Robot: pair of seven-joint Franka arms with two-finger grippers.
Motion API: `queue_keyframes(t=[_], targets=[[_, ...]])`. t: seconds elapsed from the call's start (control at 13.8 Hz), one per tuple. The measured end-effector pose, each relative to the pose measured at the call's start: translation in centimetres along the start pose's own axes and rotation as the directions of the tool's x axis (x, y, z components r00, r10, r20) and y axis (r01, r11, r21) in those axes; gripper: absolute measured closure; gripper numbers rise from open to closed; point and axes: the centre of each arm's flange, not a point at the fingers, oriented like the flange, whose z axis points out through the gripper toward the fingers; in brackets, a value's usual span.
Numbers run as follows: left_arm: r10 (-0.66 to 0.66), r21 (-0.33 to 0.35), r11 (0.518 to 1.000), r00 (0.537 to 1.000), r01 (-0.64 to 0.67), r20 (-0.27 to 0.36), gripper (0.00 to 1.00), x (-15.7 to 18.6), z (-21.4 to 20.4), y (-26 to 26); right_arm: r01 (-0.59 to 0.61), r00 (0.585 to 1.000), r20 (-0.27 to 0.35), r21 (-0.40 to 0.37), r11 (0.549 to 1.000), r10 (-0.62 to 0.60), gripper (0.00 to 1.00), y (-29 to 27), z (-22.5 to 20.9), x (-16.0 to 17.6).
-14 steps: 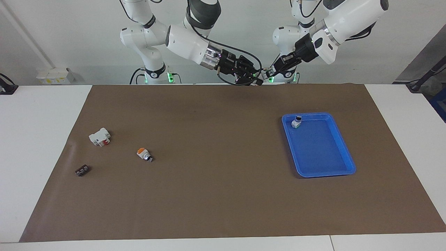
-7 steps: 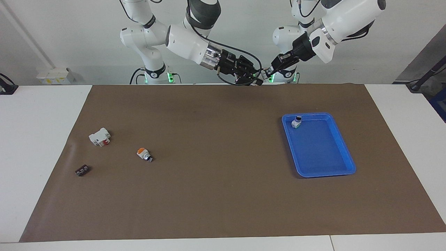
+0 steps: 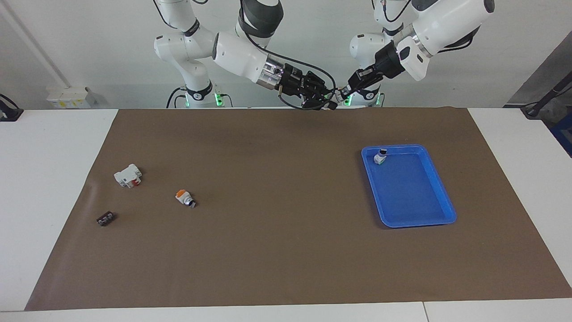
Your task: Turn and place switch with both arms
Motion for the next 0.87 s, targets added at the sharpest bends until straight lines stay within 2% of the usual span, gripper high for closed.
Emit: queue_keyframes(t=[0.29,0.58,0.87], targets=[[-0.019,-0.009,1.000,1.000,0.019,-0.004,0.90,-0.02,0.00,-0.14,0.000,1.000,0.000,0.000,1.000,0.000,0.59,-0.03,0.01,0.01],[-0.197,-0.009,0.980,0.980,0.197,-0.003,0.90,-0.10,0.01,-0.14,-0.001,1.000,0.000,-0.001,1.000,0.001,0.59,-0.02,0.03,0.02],[-0.375,-0.003,0.927,0.927,0.375,-0.008,0.90,-0.26,0.20,-0.05,-0.001,1.000,-0.003,-0.004,1.000,0.001,0.59,0.03,0.08,0.17]])
